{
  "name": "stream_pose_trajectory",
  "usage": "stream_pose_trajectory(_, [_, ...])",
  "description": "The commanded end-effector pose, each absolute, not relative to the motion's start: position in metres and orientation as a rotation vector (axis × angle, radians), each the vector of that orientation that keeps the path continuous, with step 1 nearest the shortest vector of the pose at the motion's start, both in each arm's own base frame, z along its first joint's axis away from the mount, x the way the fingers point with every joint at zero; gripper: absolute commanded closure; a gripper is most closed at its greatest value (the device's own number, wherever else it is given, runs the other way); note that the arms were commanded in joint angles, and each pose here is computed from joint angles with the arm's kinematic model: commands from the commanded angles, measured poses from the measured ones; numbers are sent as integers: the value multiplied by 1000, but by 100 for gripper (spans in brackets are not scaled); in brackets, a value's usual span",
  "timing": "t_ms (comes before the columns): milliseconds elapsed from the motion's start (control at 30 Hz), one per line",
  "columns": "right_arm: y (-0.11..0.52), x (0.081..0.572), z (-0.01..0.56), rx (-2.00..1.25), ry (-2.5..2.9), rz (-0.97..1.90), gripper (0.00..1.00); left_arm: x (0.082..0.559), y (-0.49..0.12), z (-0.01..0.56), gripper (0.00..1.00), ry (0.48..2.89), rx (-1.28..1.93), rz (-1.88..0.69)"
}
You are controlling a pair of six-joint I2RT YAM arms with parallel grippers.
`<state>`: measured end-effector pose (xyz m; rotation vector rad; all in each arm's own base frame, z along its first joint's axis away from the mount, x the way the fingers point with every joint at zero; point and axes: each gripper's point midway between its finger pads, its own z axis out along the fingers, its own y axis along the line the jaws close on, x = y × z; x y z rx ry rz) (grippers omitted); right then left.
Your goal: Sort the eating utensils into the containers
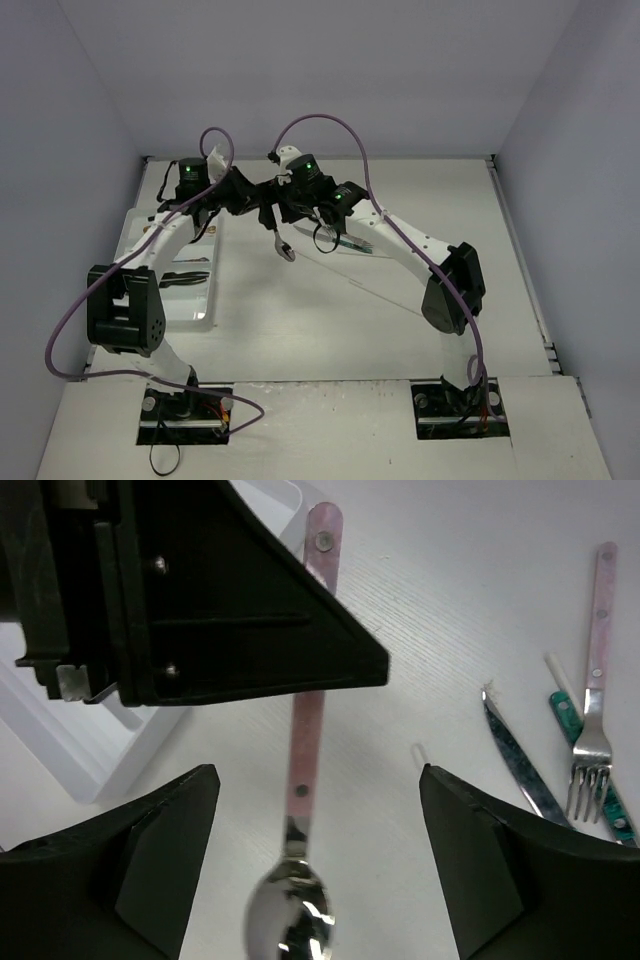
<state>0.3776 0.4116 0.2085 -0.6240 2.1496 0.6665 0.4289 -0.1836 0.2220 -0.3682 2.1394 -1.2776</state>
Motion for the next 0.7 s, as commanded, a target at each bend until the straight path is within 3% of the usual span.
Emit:
stream_pose_trajectory(0, [408, 380, 277, -546, 1997, 721, 18, 400, -163, 286, 100, 2037, 208, -1018])
stream_pose_trajectory(200, [374, 379, 279, -474, 2016, 670, 15, 369, -125, 282, 100, 2121, 485, -835])
stream_pose_trajectory(367, [340, 380, 252, -426, 2086, 603, 15, 348, -83, 286, 100, 2049, 1034, -529])
stream_pose_trajectory(567, [318, 381, 232, -402, 2133, 566, 15, 363, -38, 255, 100, 1910, 1565, -152])
stream_pose_trajectory(667, [313, 382, 229, -398, 2140, 558, 16, 377, -24, 243, 100, 1842, 1706, -82])
